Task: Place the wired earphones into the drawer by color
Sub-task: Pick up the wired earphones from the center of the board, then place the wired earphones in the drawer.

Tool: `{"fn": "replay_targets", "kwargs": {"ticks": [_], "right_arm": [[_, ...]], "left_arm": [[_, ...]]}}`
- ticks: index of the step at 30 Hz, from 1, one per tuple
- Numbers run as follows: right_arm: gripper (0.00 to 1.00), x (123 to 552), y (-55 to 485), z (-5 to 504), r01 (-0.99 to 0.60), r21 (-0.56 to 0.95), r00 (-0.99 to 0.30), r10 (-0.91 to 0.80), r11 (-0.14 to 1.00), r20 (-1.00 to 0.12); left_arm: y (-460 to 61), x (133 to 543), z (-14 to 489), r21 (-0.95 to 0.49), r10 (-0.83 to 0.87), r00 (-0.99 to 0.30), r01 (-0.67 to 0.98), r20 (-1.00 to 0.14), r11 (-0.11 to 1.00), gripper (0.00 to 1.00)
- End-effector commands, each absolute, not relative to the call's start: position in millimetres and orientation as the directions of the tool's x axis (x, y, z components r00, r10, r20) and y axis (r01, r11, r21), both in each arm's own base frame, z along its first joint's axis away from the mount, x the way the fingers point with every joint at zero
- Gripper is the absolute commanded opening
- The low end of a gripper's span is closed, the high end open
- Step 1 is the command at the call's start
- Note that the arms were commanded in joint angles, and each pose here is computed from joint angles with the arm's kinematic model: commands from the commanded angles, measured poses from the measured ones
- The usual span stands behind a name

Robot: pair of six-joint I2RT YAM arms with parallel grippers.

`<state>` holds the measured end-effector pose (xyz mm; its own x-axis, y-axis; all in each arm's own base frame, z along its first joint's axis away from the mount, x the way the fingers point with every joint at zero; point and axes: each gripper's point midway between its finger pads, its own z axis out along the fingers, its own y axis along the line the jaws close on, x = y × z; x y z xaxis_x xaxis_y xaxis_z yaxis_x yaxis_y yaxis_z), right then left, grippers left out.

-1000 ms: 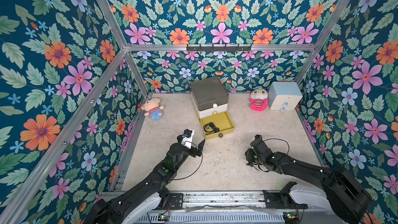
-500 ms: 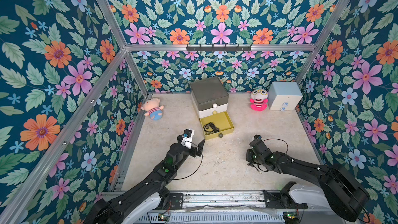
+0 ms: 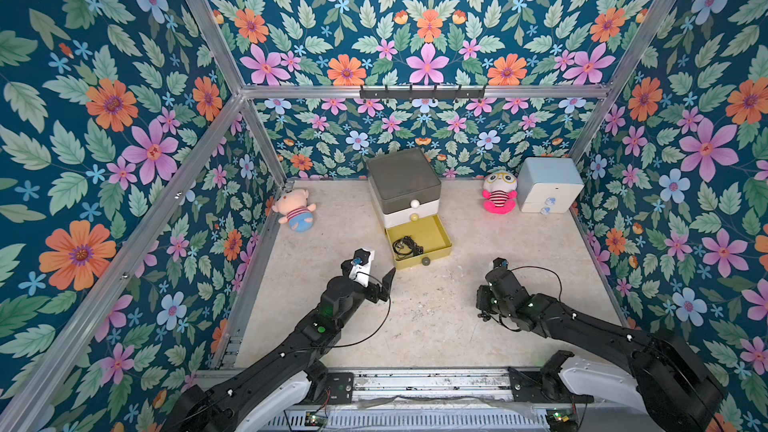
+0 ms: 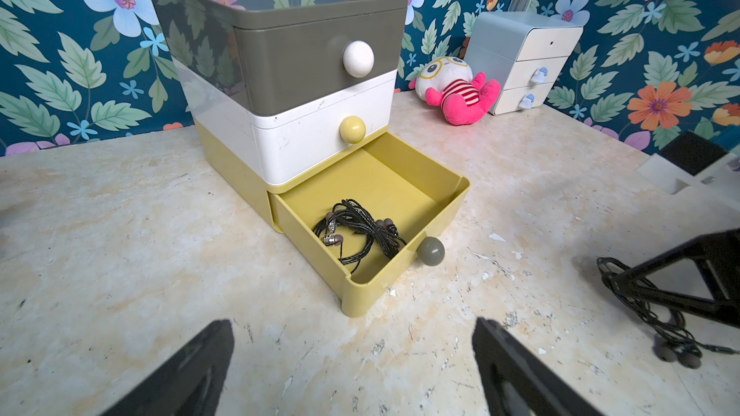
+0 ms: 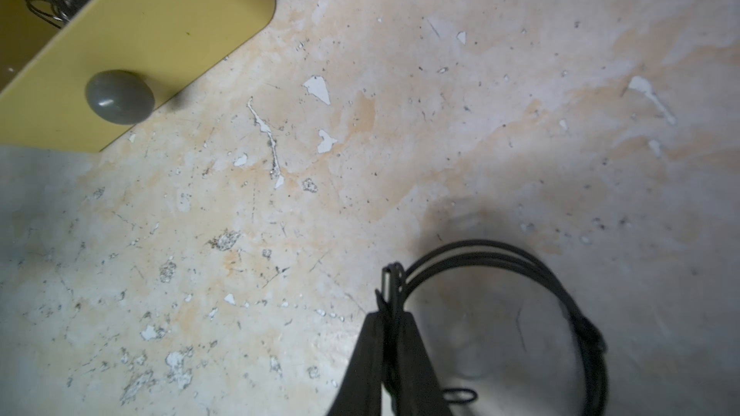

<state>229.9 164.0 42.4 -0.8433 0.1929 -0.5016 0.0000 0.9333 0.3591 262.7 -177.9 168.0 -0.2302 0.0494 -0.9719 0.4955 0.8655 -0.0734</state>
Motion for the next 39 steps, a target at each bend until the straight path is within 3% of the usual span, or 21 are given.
{"fn": "replay_targets", "kwargs": {"ticks": [1, 39], "right_arm": [[0.07, 232.5, 163.2, 52.7, -0.008, 0.359, -0.830, 0.194, 0.933, -0.523], [0.05, 308.0, 223.9, 204.0, -0.273, 0.451, -0.574, 0.232, 0.850, -0.785]], "left_arm": [[-176.8, 265.0, 174.6, -0.080, 0.030, -0.215, 0.485, -0.976, 0.871, 0.99], [-177.8, 264.9, 174.0, -0.080, 0.031, -0.216, 0.489, -0.976, 0.869, 0.99]]}}
